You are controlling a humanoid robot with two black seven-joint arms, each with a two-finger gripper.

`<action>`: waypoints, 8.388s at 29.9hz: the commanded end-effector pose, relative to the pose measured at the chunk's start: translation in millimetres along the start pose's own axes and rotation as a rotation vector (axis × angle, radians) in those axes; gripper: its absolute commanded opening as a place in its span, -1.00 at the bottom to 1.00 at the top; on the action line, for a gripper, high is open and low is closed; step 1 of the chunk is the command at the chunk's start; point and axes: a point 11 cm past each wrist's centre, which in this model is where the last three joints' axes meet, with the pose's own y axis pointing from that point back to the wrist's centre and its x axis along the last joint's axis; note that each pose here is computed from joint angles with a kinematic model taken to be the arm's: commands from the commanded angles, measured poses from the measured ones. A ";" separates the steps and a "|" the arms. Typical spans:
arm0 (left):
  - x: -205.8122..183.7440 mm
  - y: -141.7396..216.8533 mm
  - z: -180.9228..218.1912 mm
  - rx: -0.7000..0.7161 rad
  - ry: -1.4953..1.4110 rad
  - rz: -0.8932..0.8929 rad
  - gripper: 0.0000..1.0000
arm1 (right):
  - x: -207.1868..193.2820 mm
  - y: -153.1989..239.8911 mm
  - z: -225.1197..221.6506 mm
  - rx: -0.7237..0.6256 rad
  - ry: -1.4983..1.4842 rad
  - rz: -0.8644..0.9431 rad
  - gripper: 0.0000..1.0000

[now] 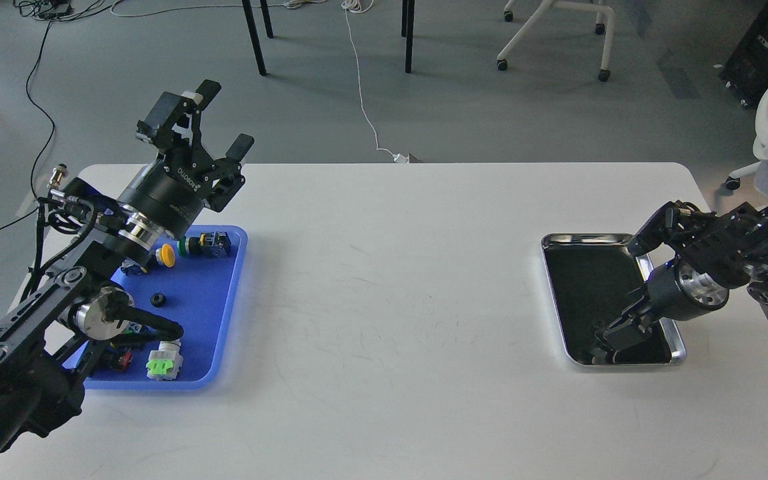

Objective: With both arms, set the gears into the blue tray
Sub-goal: 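Close the right gripper on another small black gear, then lift the second gear and carry it toward the table center, then set the gear on the table center and open the right gripper, then retract the right arm and reach the left gripper to the gear, then grasp the second black gear with the left gripper, then carry the gear with the left gripper over the blue tray, then release the gear into the blue tray and lift the left gripper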

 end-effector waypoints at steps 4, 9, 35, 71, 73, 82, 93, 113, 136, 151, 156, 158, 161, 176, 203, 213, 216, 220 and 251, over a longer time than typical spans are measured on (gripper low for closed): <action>2.1 1.4 1.3 0.002 -0.006 0.001 0.96 | 5.4 -3.3 -0.4 -0.006 0.018 -0.008 0.30; 2.4 2.0 0.9 0.007 -0.009 -0.003 0.96 | 9.1 -4.1 -2.1 -0.004 0.026 -0.005 0.26; 3.3 2.2 1.4 0.008 -0.011 0.000 0.96 | 6.5 -12.1 -7.4 0.004 0.047 -0.038 -0.13; 15.0 8.0 10.6 0.019 -0.057 0.003 0.96 | 176.4 5.7 -122.9 0.194 0.237 0.184 -0.68; 14.6 7.8 10.3 0.018 -0.055 0.003 0.96 | 179.9 -3.8 -137.4 0.227 0.257 0.207 -0.68; 14.7 8.1 9.6 0.019 -0.055 0.007 0.96 | 181.4 -41.9 -173.6 0.304 0.326 0.299 -0.63; 14.5 17.1 3.6 0.036 -0.049 0.012 0.96 | 177.4 -62.3 -186.4 0.316 0.347 0.286 -0.55; 15.8 18.1 4.1 0.036 -0.051 0.014 0.96 | 199.5 -29.2 -159.0 0.361 0.070 0.464 0.92; -15.3 14.6 -7.5 0.012 -0.371 -0.201 0.96 | 50.4 -11.4 -37.2 1.056 -1.869 1.168 0.93; -126.4 -17.9 -84.2 0.276 -1.364 -1.267 0.96 | -10.1 -15.3 -18.7 1.141 -2.181 1.283 0.93; -135.0 -28.9 -111.5 0.336 -1.530 -1.416 0.95 | -11.5 -13.4 -16.4 1.140 -2.181 1.294 0.93; -144.3 -34.9 -121.9 0.331 -1.599 -1.463 0.94 | -12.6 -13.9 -16.6 1.138 -2.184 1.294 0.93; -152.5 -41.0 -136.0 0.348 -1.634 -1.493 0.91 | -13.6 -14.0 -16.3 1.136 -2.186 1.295 0.93; -150.1 -28.1 -162.8 0.425 -1.640 -1.564 0.38 | -21.5 -9.9 -10.1 1.117 -2.187 1.320 0.93; -101.9 -30.2 -138.0 0.498 -1.687 -1.491 -0.81 | -25.0 -12.8 -12.8 1.112 -2.200 1.314 0.93; 6.3 11.2 -53.0 0.682 -1.608 -1.267 -0.77 | -21.1 -14.9 -15.9 1.128 -2.203 1.307 0.93; 43.0 45.0 -36.3 0.783 -1.598 -1.220 -0.76 | -20.0 -15.4 -17.1 1.133 -2.203 1.304 0.93; 73.6 82.8 -32.7 0.884 -1.553 -1.165 -0.75 | -20.4 -15.9 -17.2 1.130 -2.203 1.303 0.93; 83.6 85.6 -36.0 0.865 -1.489 -1.029 0.82 | -20.7 -15.5 -18.1 1.123 -2.193 1.292 0.98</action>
